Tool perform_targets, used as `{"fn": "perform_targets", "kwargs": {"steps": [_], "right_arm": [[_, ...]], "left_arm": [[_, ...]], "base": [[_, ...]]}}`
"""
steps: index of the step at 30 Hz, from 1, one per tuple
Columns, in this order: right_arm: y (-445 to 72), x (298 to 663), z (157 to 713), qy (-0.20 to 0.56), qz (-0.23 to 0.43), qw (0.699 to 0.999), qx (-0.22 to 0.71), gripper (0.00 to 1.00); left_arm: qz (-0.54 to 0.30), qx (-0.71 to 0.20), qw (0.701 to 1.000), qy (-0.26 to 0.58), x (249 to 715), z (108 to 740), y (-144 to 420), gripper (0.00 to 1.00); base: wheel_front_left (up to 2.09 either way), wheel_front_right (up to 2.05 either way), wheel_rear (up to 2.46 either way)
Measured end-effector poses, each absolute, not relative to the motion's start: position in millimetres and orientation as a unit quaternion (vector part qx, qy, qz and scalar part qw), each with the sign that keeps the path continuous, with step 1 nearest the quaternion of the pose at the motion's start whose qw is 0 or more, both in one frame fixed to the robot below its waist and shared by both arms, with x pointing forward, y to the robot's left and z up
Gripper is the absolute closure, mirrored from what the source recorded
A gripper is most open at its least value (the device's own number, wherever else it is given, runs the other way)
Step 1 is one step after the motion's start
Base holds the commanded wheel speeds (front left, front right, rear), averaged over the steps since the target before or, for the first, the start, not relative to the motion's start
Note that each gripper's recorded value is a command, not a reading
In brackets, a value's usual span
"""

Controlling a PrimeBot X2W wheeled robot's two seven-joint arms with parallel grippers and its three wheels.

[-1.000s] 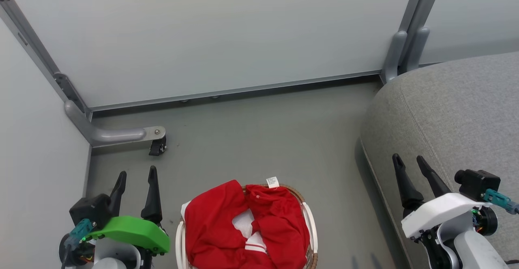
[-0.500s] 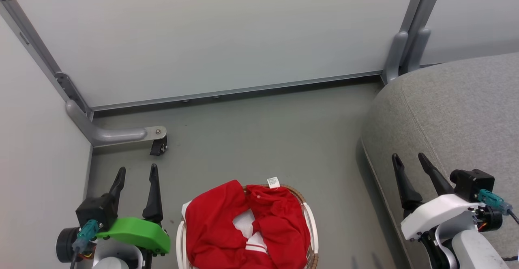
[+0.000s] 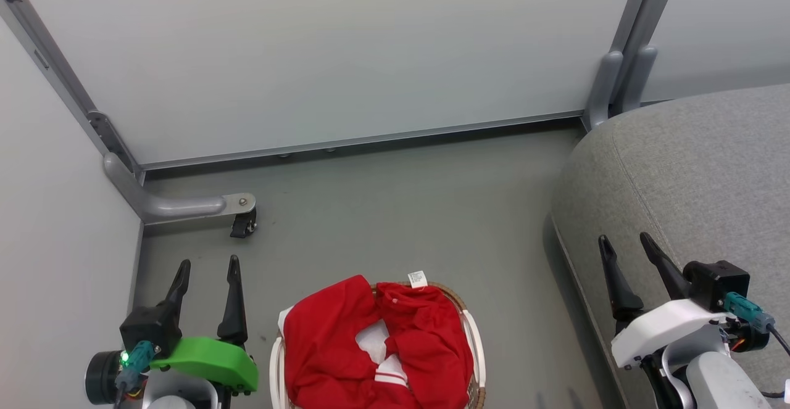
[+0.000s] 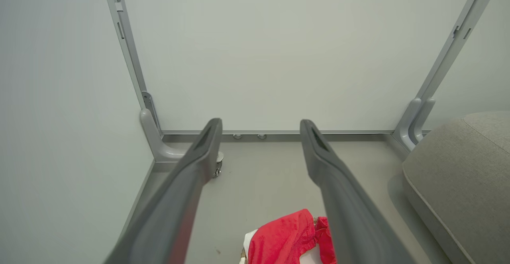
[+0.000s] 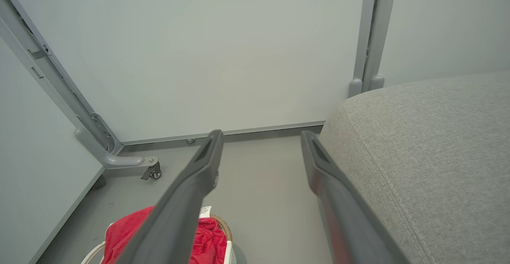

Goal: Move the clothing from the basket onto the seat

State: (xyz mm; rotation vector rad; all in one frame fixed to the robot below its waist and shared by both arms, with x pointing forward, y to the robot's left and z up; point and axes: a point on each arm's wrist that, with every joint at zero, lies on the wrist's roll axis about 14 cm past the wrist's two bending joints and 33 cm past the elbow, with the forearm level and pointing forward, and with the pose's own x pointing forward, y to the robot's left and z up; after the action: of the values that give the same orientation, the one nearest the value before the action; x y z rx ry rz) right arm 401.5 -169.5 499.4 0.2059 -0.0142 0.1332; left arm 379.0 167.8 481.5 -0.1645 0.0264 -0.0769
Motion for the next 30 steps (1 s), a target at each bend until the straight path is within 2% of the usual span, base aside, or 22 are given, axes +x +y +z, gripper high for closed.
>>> {"fn": "perform_targets", "kwargs": {"steps": [19, 30], "right_arm": [[-171.3, 402.6, 497.4, -0.015, 0.069, 0.996, 0.052, 0.0], [-169.7, 438.9, 506.4, -0.036, 0.076, 0.995, 0.051, 0.0]], "left_arm": [[-0.058, -0.043, 0.997, 0.031, 376.5, 463.8, 159.4, 0.0], [-0.116, -0.063, 0.988, 0.077, 411.7, 433.7, 116.7, 0.0]], "base": [[0.0, 0.0, 0.0], [0.0, 0.0, 0.0]]}}
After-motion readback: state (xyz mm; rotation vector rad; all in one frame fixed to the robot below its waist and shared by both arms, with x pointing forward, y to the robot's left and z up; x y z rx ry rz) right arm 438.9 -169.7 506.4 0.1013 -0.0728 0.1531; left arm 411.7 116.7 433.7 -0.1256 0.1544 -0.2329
